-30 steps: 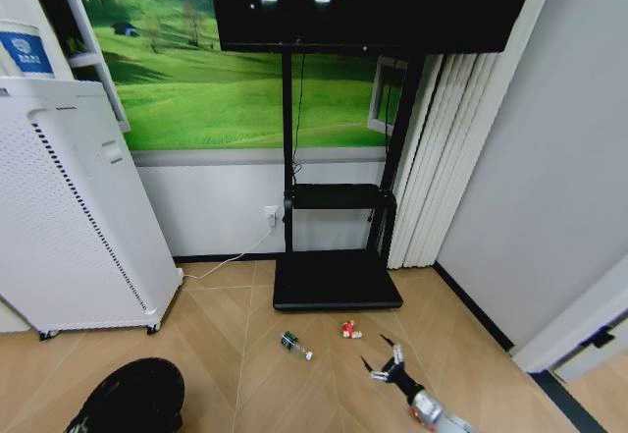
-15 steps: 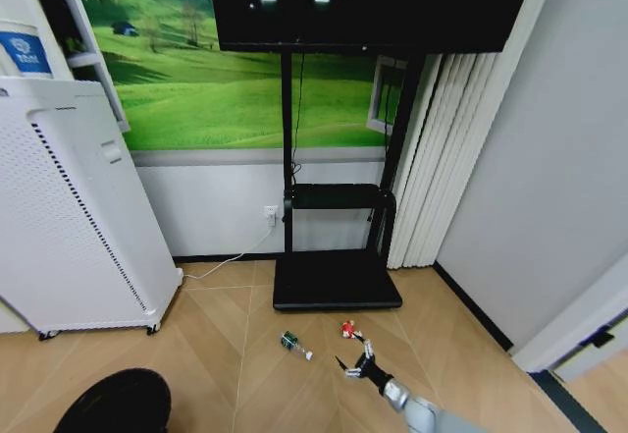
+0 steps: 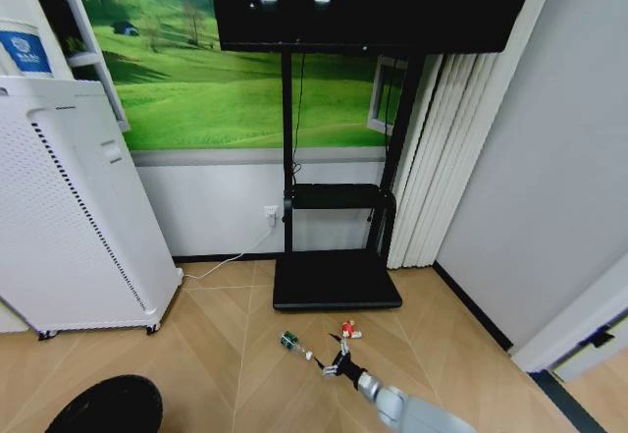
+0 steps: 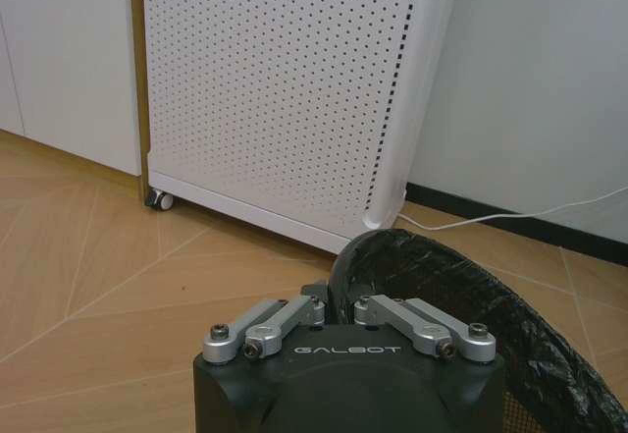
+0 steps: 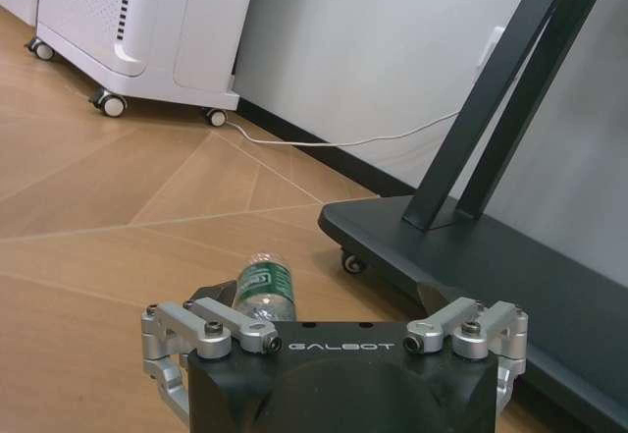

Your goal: Pick up the trash bin and place the garbage on the floor into it.

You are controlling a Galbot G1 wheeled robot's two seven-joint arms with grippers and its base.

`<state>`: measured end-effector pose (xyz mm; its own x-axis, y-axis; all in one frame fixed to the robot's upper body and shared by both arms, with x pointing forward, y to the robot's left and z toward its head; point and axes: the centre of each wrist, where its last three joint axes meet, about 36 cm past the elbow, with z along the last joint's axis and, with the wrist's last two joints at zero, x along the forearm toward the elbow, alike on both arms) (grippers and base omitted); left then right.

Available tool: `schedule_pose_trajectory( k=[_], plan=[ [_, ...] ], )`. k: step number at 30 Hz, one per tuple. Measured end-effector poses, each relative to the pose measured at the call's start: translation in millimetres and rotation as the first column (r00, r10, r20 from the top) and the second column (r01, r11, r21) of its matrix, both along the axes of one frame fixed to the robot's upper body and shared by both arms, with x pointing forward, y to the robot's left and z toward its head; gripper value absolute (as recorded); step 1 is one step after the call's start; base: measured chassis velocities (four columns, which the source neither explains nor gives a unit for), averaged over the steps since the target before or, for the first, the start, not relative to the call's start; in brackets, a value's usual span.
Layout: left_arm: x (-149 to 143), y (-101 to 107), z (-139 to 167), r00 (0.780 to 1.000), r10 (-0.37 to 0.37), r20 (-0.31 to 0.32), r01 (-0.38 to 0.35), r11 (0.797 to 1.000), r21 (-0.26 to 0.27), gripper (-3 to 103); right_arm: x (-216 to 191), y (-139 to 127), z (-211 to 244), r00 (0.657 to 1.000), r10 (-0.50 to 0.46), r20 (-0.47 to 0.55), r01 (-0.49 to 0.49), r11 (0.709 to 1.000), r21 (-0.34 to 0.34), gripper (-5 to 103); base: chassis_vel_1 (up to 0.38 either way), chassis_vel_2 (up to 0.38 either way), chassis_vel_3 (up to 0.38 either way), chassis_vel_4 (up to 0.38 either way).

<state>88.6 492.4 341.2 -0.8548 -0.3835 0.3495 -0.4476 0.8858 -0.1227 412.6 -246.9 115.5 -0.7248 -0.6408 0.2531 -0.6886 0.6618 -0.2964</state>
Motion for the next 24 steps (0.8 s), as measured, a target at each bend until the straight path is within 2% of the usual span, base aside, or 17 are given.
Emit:
schedule_pose_trajectory(
  k=[5, 9, 18, 24],
  plan=[
    [1, 0, 0, 1.0, 0.0, 0.005, 0.0, 1.0, 0.002, 7, 21, 22, -2, 0.999, 0.009, -0.047, -0.007, 0.999, 0.033, 100, 0.0, 0.0, 0.0, 0.0],
    [1, 0, -1, 1.0, 0.0, 0.006, 0.0, 1.0, 0.002, 7, 25, 29, -4, 0.997, -0.01, -0.073, 0.012, 0.999, 0.037, 100, 0.0, 0.0, 0.0, 0.0],
    [2, -5, -9, 1.0, -0.001, 0.009, 0.001, 1.0, -0.009, 7, 49, 38, -4, 0.983, -0.105, -0.151, 0.104, 0.994, -0.02, 100, 0.0, 0.0, 0.0, 0.0],
    [3, -6, -13, 1.0, 0.0, 0.01, 0.0, 1.0, -0.013, 7, 47, 53, -10, 0.98, -0.102, -0.17, 0.097, 0.995, -0.036, 100, 0.0, 0.0, 0.0, 0.0]
  ],
)
